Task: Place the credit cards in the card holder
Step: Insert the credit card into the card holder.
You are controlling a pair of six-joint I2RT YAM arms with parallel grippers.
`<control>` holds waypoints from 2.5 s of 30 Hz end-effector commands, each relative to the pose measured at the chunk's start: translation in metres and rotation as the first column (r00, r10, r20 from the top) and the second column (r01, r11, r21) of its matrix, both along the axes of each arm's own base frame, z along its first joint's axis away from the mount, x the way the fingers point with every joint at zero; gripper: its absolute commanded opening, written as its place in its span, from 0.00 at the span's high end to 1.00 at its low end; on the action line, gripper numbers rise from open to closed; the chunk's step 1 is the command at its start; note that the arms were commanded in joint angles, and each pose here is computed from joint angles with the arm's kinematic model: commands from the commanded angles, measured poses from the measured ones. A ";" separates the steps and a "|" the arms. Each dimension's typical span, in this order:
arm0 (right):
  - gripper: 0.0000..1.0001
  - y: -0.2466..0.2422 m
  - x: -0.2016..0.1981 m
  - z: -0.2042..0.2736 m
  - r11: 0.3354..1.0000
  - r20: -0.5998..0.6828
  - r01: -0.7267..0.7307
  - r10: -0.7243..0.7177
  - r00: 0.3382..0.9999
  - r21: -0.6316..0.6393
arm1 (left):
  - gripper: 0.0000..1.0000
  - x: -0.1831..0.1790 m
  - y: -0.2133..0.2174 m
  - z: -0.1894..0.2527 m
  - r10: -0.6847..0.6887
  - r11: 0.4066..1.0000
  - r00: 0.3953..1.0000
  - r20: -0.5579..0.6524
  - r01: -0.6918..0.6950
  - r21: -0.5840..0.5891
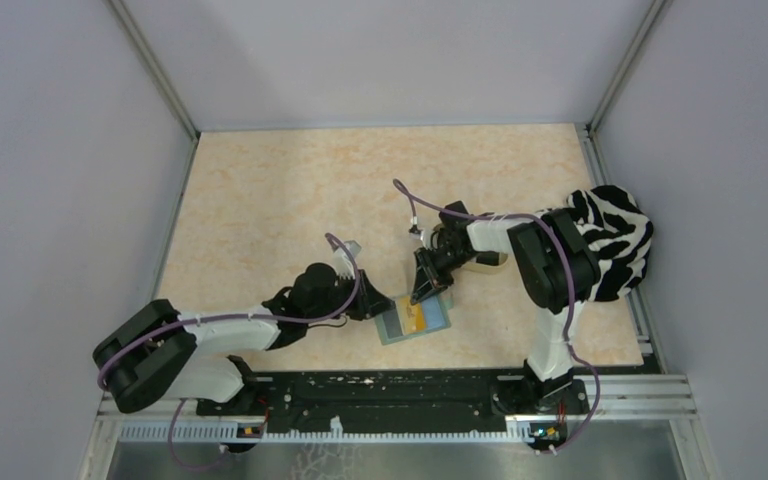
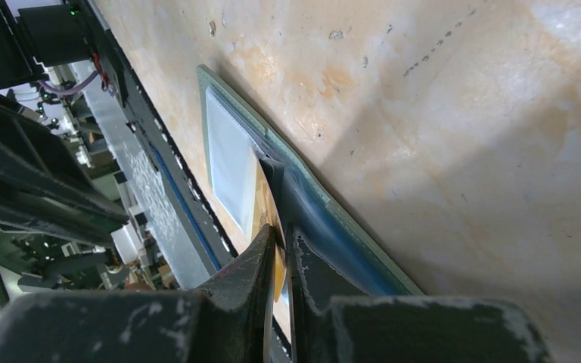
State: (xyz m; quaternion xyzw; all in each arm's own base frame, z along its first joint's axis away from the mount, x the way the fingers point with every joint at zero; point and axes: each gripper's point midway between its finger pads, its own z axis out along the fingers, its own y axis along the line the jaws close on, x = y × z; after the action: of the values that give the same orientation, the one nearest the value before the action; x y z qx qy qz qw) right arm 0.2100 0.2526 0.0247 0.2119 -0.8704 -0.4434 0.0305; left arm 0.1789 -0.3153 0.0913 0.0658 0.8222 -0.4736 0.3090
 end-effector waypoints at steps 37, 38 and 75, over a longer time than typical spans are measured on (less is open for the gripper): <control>0.83 0.028 -0.004 0.010 0.998 0.090 -0.051 0.049 0.995 0.022 | 0.96 -0.011 0.026 -0.077 0.074 0.965 0.984 -0.161 -0.030 0.262; 0.83 0.028 -0.003 0.011 0.998 0.095 -0.054 0.051 0.994 0.022 | 0.96 -0.011 0.026 -0.077 0.073 0.965 0.985 -0.159 -0.029 0.262; 0.85 -0.009 0.038 0.028 0.939 0.516 -0.119 0.279 0.810 -0.322 | 0.96 -0.015 0.030 -0.077 0.069 0.968 0.987 -0.147 -0.031 0.247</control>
State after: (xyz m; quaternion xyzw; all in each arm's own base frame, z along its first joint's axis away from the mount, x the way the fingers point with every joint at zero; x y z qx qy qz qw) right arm 0.2371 0.2454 0.0375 0.3888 -0.8788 -0.2565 -0.1039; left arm 0.1658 -0.2901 0.0190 0.0392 0.8944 -0.3746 0.2412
